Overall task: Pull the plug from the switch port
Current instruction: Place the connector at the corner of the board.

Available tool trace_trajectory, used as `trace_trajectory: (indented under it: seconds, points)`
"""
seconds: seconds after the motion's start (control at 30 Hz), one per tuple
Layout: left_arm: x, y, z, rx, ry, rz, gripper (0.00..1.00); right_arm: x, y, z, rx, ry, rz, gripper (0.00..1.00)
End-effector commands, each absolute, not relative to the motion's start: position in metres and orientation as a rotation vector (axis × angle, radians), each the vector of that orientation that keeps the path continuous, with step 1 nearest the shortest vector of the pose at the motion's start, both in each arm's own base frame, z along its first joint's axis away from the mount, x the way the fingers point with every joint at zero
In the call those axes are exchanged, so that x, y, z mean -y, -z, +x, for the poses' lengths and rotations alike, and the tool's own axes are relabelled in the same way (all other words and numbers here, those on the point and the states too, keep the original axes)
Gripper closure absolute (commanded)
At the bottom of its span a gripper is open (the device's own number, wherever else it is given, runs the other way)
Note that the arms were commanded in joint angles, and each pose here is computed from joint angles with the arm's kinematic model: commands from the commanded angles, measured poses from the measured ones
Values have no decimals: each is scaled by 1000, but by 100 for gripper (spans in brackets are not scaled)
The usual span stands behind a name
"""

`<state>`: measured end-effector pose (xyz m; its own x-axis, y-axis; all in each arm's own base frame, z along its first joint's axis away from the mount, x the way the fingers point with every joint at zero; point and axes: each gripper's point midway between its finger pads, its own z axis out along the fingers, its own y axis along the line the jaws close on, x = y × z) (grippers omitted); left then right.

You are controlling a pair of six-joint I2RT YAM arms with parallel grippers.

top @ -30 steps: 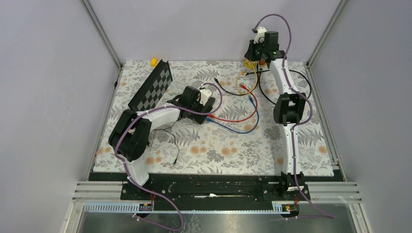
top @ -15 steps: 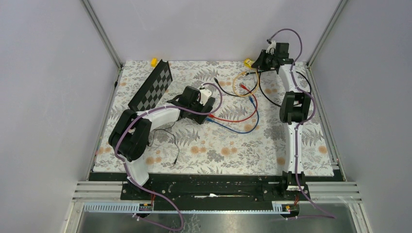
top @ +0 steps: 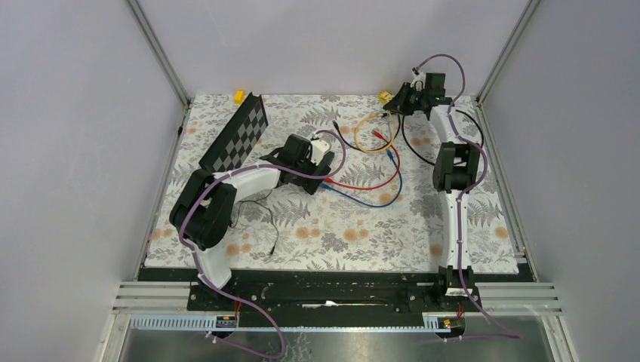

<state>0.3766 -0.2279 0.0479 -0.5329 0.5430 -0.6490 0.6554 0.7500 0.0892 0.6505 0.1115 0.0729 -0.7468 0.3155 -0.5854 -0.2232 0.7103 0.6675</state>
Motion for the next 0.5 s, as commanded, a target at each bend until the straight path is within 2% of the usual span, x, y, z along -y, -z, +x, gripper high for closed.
trace_trajectory:
  seconds: [0.0,0.13,0.3,0.4,0.47]
  points:
    - [231,-51,381,-2262,232,889,1,-127,-80,654,-2168,-1035,34,79]
    - [230,-52,380,-2262,228,892,1,-119,-84,662,-2151,-946,4,75]
    - [230,-52,381,-2263,226,891,1,-110,-107,672,-2104,-844,-30,66]
    - [229,-53,382,-2265,219,889,1,-107,-122,672,-2086,-815,-46,55]
    - [228,-53,382,-2266,213,892,1,-106,-130,671,-2080,-802,-53,42]
